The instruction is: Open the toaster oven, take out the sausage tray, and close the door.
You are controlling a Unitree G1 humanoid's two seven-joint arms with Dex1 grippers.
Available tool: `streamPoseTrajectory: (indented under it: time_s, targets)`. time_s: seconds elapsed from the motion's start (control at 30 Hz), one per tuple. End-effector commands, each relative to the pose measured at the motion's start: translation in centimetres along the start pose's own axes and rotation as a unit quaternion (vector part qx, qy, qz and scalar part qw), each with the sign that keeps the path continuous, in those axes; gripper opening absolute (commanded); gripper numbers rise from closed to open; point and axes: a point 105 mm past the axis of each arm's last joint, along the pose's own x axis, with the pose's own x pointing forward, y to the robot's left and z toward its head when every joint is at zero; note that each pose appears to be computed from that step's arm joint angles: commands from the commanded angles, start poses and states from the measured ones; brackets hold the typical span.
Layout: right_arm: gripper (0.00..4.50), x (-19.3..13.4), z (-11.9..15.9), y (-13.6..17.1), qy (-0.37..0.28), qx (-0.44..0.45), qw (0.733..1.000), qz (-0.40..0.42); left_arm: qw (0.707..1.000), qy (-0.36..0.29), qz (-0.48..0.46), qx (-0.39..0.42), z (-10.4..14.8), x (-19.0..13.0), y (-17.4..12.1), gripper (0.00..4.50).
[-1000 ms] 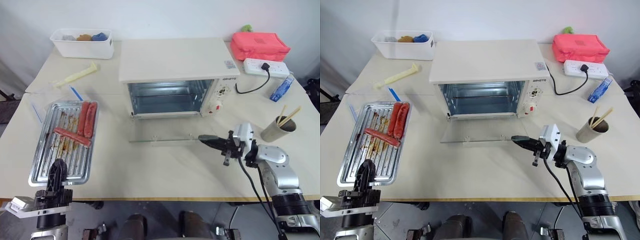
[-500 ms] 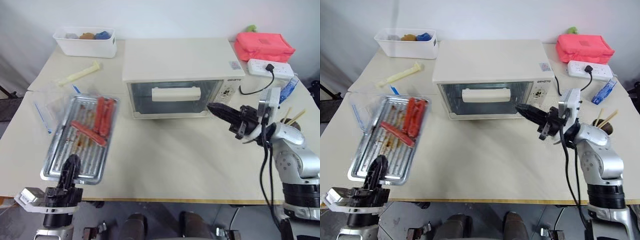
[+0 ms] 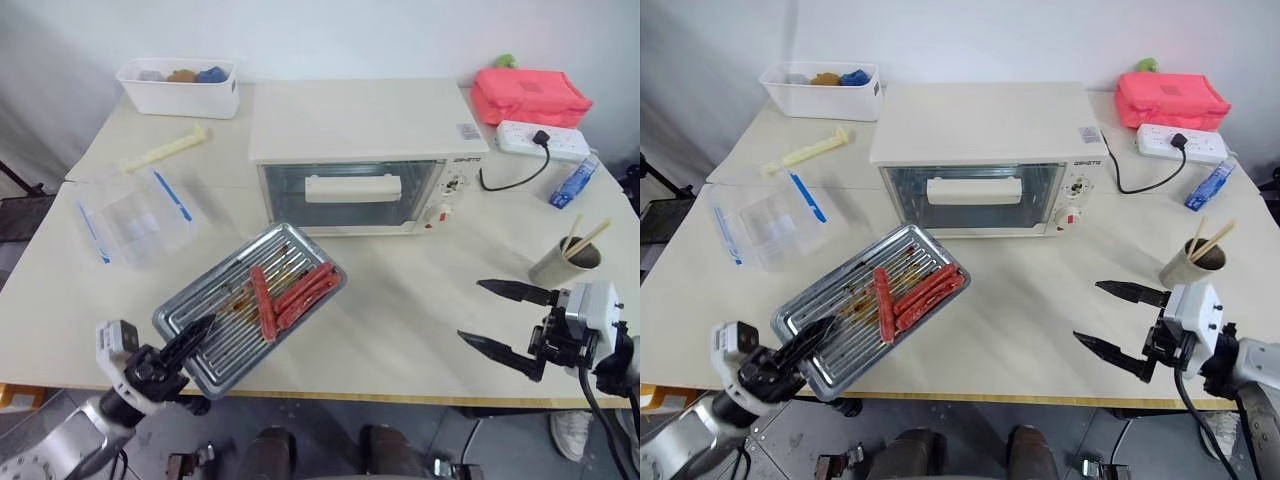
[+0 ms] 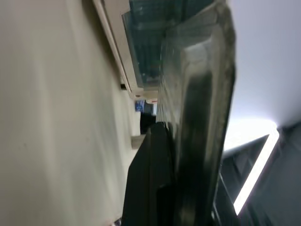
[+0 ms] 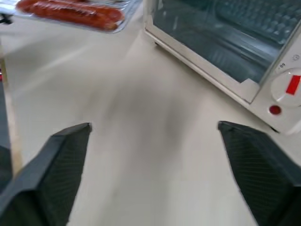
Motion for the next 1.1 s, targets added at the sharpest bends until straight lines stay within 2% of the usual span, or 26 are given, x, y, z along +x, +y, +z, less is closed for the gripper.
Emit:
streamPoseTrajectory:
  time_s: [0.03,0.3,0.53,0.63,0.8,0.97,1.1]
  targets:
    - [4.43,-1.2,1.4,0.5,-0.002,-0.032,0.999,-0.040,0.997,0.067,-0.036,-0.034,0.8,2.2,-0.2,0.00]
    - [4.43,-2.1,1.7,2.0,0.014,-0.026,0.996,-0.081,0.980,0.179,0.016,-0.082,0.2,7.8,1.9,0.00]
    - [4.43,-3.2,1.7,3.0,0.028,-0.017,0.993,-0.112,0.965,0.251,0.058,-0.056,-1.1,11.0,2.7,0.00]
    - [4.43,-3.5,1.5,3.5,0.035,-0.013,0.992,-0.119,0.950,0.301,0.081,-0.023,-2.3,11.4,3.3,0.00]
    - [4.43,-3.5,1.5,3.7,0.037,-0.013,0.992,-0.120,0.935,0.341,0.096,0.004,-3.5,11.9,4.3,0.00]
    - [4.43,-3.3,1.7,3.8,0.035,-0.013,0.992,-0.119,0.938,0.332,0.091,0.032,-3.2,12.6,4.7,0.00]
    - [4.50,-3.1,1.6,3.6,0.035,-0.011,0.993,-0.114,0.932,0.346,0.070,0.075,-3.3,11.9,4.0,0.92]
